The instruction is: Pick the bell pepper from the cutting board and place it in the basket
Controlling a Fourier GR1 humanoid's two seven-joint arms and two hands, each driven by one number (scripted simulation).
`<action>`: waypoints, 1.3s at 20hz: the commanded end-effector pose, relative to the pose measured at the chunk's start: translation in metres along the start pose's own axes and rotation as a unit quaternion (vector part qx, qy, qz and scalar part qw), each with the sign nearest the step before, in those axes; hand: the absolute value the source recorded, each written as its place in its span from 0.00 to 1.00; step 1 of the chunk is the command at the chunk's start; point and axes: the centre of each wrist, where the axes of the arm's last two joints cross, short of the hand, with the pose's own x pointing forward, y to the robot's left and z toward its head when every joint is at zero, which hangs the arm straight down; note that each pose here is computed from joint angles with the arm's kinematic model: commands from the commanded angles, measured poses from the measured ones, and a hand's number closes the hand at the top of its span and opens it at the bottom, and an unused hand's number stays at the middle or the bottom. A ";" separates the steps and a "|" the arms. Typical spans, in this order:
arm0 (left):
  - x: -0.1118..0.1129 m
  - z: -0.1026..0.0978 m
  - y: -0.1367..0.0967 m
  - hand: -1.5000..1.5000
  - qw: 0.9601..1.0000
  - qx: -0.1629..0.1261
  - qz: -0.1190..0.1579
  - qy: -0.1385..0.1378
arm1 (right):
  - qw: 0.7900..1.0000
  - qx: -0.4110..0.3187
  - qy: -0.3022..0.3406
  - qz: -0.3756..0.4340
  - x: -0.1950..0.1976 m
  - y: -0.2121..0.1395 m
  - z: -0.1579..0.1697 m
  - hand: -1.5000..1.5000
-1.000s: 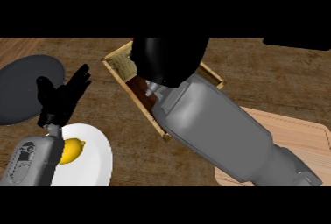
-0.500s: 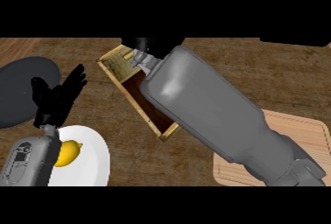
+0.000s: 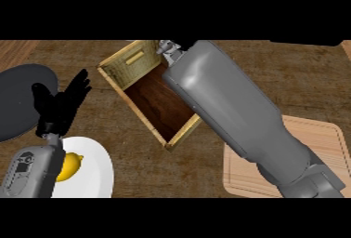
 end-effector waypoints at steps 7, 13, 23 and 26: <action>0.004 -0.003 0.000 0.50 1.000 0.007 0.002 -0.001 | 0.986 -0.043 0.102 -0.123 0.023 -0.020 0.001 0.00; -0.016 0.011 0.013 0.50 1.000 0.022 0.002 0.012 | 0.956 -0.104 0.147 -0.233 0.009 -0.048 -0.023 0.00; -0.022 0.020 0.034 0.50 0.998 0.061 0.001 0.025 | 0.945 -0.055 0.189 -0.262 -0.060 -0.069 0.004 0.00; -0.028 0.022 0.034 0.50 0.997 0.064 0.009 0.033 | 0.943 -0.025 0.186 -0.274 -0.075 -0.080 0.021 0.00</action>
